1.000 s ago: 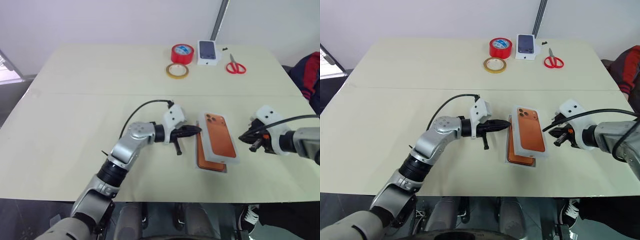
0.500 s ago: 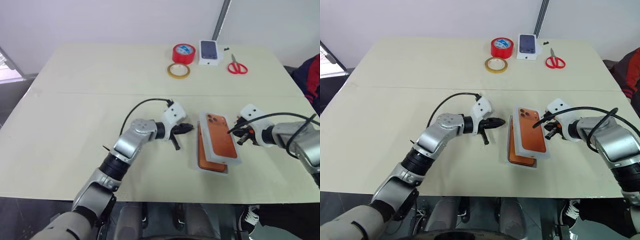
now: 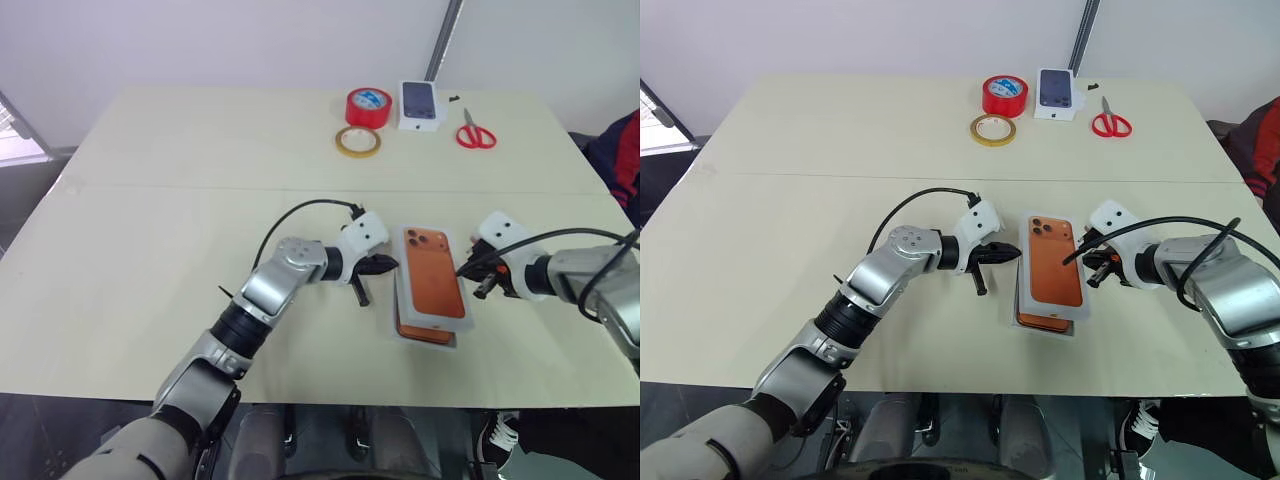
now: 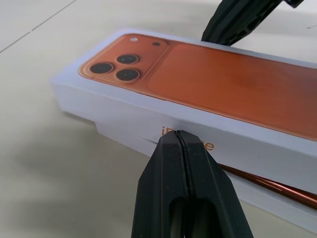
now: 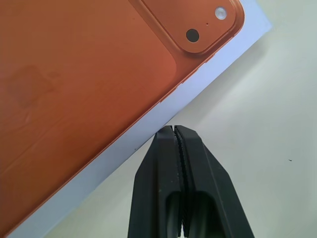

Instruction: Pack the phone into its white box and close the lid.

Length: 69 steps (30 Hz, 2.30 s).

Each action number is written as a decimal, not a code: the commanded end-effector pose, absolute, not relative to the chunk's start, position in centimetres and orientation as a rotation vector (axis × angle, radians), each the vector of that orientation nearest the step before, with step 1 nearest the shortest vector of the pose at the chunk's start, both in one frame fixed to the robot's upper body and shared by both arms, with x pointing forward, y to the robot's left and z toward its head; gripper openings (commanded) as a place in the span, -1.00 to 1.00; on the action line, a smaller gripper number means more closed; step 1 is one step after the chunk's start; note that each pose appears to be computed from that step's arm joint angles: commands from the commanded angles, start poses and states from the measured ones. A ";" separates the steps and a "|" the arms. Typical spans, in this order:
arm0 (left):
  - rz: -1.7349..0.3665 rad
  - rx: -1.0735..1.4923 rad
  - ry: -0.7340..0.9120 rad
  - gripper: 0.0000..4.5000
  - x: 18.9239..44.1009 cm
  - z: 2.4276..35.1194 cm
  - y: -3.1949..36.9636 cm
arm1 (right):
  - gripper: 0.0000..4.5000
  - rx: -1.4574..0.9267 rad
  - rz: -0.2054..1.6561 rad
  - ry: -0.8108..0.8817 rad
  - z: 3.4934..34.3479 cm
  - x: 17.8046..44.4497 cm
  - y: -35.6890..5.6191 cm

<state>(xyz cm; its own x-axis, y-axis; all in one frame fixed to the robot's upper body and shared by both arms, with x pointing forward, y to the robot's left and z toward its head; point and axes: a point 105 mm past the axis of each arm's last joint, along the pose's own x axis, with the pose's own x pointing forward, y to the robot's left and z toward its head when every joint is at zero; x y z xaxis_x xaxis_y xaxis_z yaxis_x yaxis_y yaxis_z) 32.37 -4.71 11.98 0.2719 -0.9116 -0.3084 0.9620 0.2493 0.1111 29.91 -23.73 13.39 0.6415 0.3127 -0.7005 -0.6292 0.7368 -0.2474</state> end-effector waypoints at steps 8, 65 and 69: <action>-1.386 0.296 0.157 -1.00 30.3 12.9 -5.2 | -0.98 -0.541 0.678 0.651 14.7 27.6 -21.9; -1.332 0.314 0.181 -1.00 31.3 12.2 -2.8 | -0.98 -0.595 0.698 0.660 15.2 25.4 -23.3; -1.316 0.287 0.152 -1.00 31.8 13.3 -2.4 | -0.98 -0.593 0.751 0.616 16.4 24.6 -23.4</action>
<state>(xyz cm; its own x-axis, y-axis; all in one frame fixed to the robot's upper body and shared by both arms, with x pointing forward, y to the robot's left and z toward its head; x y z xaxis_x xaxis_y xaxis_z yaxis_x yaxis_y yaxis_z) 31.72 -2.00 11.32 0.2508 -0.9096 -0.3312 0.9680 0.2348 0.0881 24.80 -23.65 14.99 0.5665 0.4067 -0.7167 -0.7484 0.6179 -0.2408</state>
